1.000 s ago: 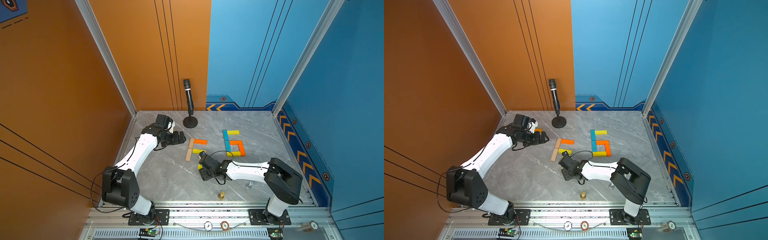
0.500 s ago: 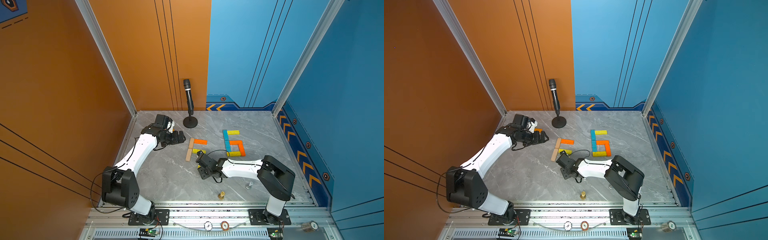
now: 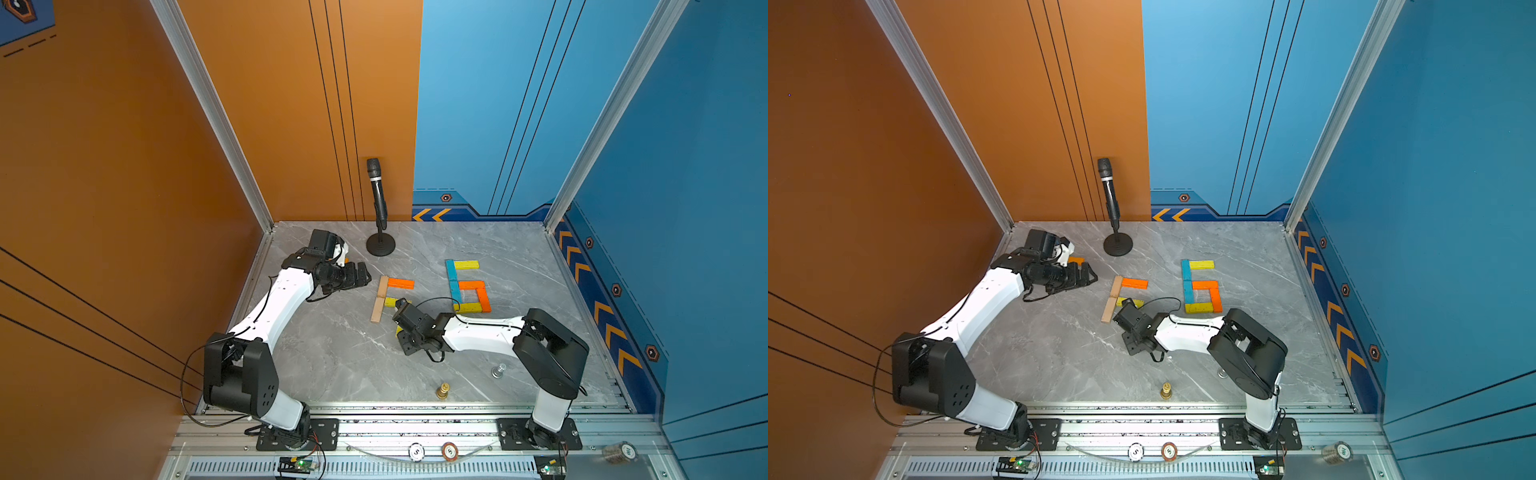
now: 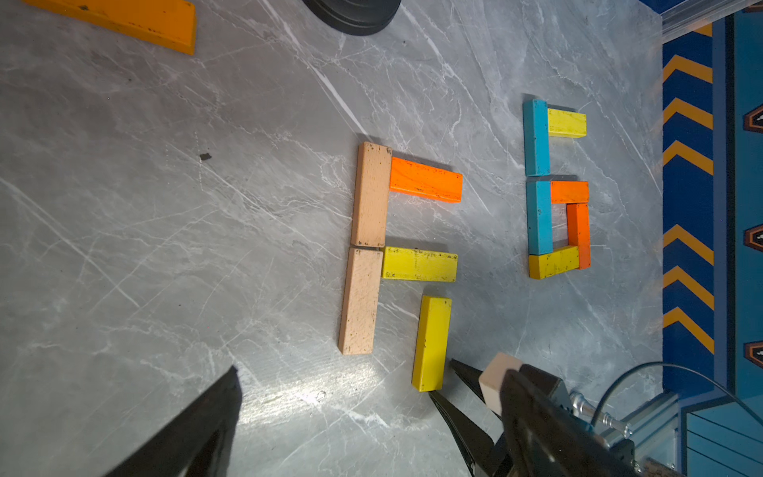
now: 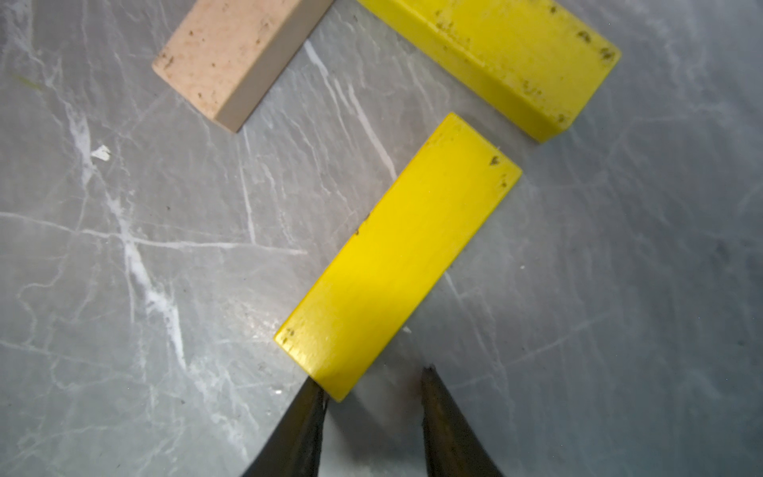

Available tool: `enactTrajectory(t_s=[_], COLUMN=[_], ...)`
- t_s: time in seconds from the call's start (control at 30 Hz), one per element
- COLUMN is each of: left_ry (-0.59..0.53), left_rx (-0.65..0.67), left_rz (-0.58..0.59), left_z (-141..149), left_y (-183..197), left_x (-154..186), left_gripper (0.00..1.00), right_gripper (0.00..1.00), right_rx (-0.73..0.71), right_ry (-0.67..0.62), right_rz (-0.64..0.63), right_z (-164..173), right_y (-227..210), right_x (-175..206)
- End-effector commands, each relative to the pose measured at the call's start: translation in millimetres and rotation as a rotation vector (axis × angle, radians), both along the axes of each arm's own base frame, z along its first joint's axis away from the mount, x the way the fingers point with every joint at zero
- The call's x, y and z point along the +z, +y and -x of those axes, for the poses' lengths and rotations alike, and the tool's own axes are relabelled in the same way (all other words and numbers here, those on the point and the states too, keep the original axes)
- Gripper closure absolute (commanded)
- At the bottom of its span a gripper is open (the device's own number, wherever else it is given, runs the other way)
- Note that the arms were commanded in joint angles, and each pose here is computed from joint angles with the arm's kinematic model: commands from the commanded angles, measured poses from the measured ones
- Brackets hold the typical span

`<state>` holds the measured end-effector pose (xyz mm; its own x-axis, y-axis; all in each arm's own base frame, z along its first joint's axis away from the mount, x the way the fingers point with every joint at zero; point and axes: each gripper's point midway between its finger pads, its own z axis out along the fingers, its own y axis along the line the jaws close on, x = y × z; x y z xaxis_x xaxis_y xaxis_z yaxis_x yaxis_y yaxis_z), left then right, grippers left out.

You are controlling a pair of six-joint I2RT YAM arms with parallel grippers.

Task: Assemble the number 6 with building blocks
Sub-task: Assemble the building block at the center of the board.

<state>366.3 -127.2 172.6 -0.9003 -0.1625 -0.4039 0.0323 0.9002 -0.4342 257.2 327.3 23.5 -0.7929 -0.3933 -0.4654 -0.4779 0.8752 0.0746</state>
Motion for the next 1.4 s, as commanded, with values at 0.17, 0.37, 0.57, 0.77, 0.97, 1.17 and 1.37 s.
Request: enactTrajectory(t_s=[0.17,0.37,0.57,0.77,0.97,1.17,1.37], left_ry=[-0.003,-0.003,0.000,-0.005,-0.004,-0.007,-0.007], left_rx=[-0.004,-0.003,-0.005,-0.006,-0.007,-0.008,-0.008], left_rz=[0.033,0.037,0.039,0.044,0.046,0.047,0.046], left_z=[3.0,3.0,3.5,3.4,3.5,3.1,3.5], left_y=[-1.5,-1.8,-2.4,-2.8,-3.2,-3.4,-3.4], left_x=[3.9,3.9,3.4,4.5,4.3,4.7,4.9], left_gripper=[0.02,0.02,0.02,0.02,0.02,0.02,0.02], right_gripper=[0.61,0.62,0.64,0.66,0.67,0.67,0.67], right_rx=[-0.024,-0.029,-0.032,-0.036,-0.041,-0.044,-0.044], right_ry=[0.052,0.056,0.058,0.057,0.065,0.064,0.066], right_rz=[0.036,0.033,0.034,0.031,0.032,0.030,0.032], right_z=[1.6,-0.5,-0.7,-1.2,-1.7,-2.2,-2.0], right_y=[-7.1,-6.3,-6.9,-7.8,-8.5,-8.8,-9.2], right_x=[-13.3,-14.0,-14.4,-13.6,-16.0,-15.7,-16.0])
